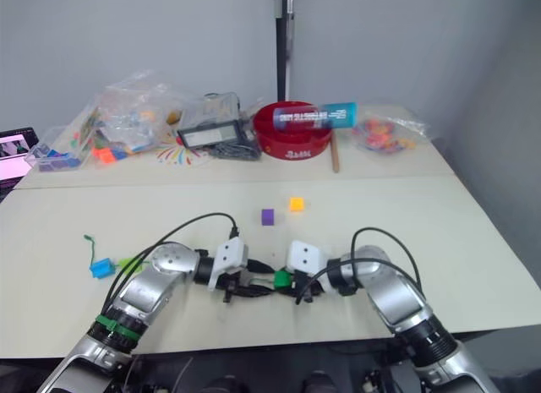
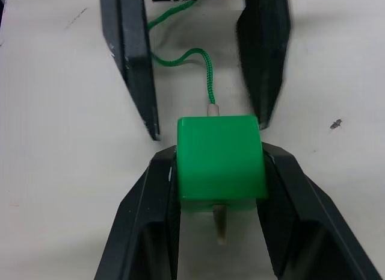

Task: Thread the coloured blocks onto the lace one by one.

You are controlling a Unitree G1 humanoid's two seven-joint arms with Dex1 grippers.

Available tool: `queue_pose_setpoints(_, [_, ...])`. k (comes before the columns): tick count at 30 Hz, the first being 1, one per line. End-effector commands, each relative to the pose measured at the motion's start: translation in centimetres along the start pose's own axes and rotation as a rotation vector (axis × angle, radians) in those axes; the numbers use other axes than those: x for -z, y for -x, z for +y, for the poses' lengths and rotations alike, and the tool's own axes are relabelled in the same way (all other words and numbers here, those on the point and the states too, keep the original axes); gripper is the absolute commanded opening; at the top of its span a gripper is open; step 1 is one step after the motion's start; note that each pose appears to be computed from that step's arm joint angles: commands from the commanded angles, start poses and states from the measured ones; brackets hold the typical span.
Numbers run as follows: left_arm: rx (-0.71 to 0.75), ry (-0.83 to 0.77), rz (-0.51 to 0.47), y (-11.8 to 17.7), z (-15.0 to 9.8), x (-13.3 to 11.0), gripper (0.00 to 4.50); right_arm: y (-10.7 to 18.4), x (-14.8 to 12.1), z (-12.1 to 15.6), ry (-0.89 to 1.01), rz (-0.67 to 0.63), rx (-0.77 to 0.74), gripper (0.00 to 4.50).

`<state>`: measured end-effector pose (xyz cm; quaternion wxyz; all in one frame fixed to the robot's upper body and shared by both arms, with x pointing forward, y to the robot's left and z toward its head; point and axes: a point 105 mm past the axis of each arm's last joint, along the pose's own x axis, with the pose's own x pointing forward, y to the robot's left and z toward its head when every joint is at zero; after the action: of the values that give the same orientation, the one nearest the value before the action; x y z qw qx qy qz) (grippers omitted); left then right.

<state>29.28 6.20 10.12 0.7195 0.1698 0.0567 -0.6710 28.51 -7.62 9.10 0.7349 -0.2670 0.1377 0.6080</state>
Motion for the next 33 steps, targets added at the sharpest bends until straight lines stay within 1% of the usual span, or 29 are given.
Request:
queue_pose_setpoints(1, [-0.027,-0.011,-0.03,1.6,0.3,-1.3,2.65,0.3,-0.5,0.0,0.016,-0.017,0.013,1.21])
queue_pose_setpoints(4, [-0.037,0.034,0.027,2.8,-0.2,0.5,2.65,0.5,-0.5,0.0,0.016,-0.013,0.014,1.21])
queue_pose_setpoints(7, [-0.051,0.048,0.059,3.4,-0.3,1.5,2.65,0.6,-0.5,0.0,0.015,-0.012,0.014,1.21])
queue_pose_setpoints(10, [-0.057,0.054,0.061,3.1,-0.2,1.9,2.65,0.7,-0.5,0.0,0.017,-0.006,0.014,1.21])
queue_pose_setpoints(16, [-0.046,0.065,0.083,1.6,-0.1,3.0,2.65,1.0,-0.5,0.2,0.021,0.004,0.007,1.21])
queue_pose_setpoints(20, [-0.025,0.062,0.103,1.2,-0.5,3.6,1.56,1.2,-0.6,0.3,0.023,0.007,0.007,1.21])
queue_pose_setpoints(24, [-0.022,0.048,0.106,1.0,-0.6,3.6,0.23,1.2,-0.6,0.4,0.022,0.007,0.008,1.21])
queue_pose_setpoints(25, [-0.015,0.037,0.113,1.0,-0.6,3.7,0.04,1.2,-0.6,0.4,0.021,0.007,0.008,1.21])
queue_pose_setpoints(29, [-0.016,0.013,0.111,0.8,-0.5,3.7,0.04,1.2,-0.7,0.5,0.021,0.007,0.008,1.21])
queue_pose_setpoints(33, [-0.02,-0.009,0.056,0.3,-0.2,2.1,0.04,1.0,-0.7,0.7,0.021,0.006,0.0,1.21])
